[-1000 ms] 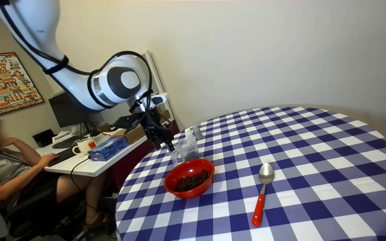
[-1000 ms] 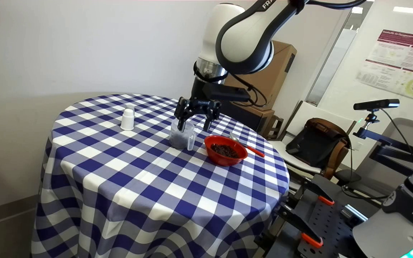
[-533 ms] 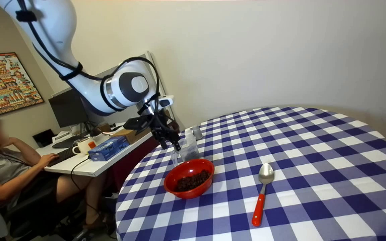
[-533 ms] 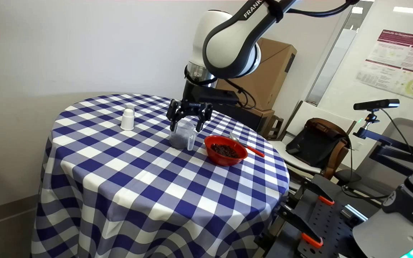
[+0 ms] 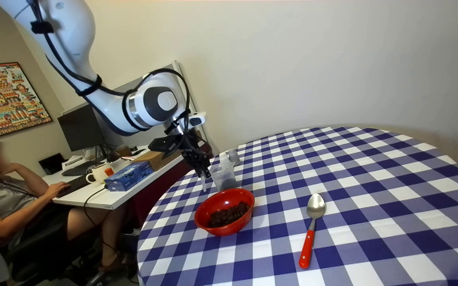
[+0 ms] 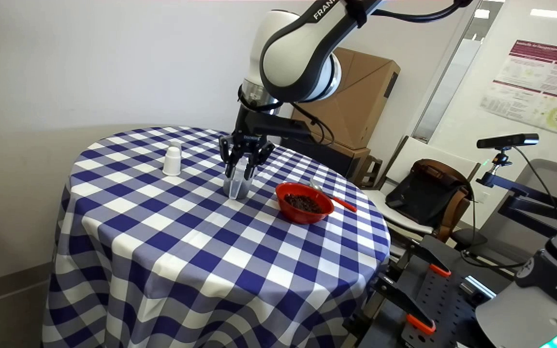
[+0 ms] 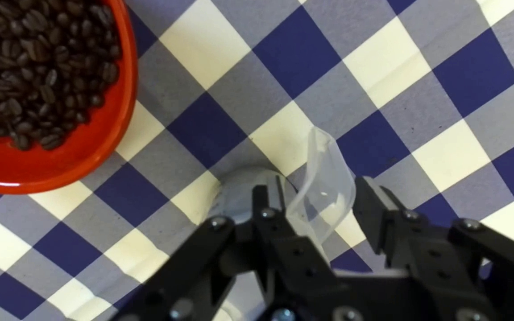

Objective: Pour some contents from the clear jar into the orange bowl

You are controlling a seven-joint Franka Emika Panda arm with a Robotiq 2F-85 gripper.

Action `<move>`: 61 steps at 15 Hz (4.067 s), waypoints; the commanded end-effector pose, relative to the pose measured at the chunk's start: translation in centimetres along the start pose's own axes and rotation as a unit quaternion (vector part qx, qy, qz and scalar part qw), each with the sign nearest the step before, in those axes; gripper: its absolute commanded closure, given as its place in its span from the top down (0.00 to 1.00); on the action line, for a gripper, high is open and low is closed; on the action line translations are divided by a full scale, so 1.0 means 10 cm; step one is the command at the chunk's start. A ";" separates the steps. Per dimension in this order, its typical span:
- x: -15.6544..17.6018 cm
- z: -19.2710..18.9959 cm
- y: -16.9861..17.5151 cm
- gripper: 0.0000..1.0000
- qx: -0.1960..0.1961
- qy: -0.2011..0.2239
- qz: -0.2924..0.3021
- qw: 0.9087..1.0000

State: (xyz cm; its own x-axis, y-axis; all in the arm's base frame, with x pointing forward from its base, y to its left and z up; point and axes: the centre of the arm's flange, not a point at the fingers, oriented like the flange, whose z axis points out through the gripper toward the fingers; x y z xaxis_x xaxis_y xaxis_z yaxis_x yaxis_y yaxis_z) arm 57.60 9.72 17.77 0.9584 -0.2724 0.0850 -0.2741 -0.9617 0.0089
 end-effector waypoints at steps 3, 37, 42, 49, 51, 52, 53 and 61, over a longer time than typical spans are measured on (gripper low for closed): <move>0.13 -0.02 0.03 0.04 0.001 0.004 0.009 1.000; -0.77 -2.28 1.48 0.07 0.168 -0.147 0.348 0.911; -0.87 -1.82 1.83 0.07 0.195 -0.198 0.404 0.872; -0.86 -1.40 2.37 0.07 0.246 -0.229 0.488 0.805; -0.82 -1.33 2.41 0.07 0.262 -0.239 0.492 0.795; -0.79 -1.29 2.40 0.07 0.269 -0.244 0.494 0.790; -0.76 -1.26 2.39 0.07 0.273 -0.245 0.495 0.788; -0.53 -1.16 2.36 0.07 0.283 -0.253 0.492 0.783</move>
State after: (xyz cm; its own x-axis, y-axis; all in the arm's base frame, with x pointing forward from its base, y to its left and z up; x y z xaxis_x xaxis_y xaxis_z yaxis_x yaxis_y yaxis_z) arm 43.69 -10.92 29.04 0.1983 -0.7565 -0.6232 -0.9666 -0.0457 -0.2521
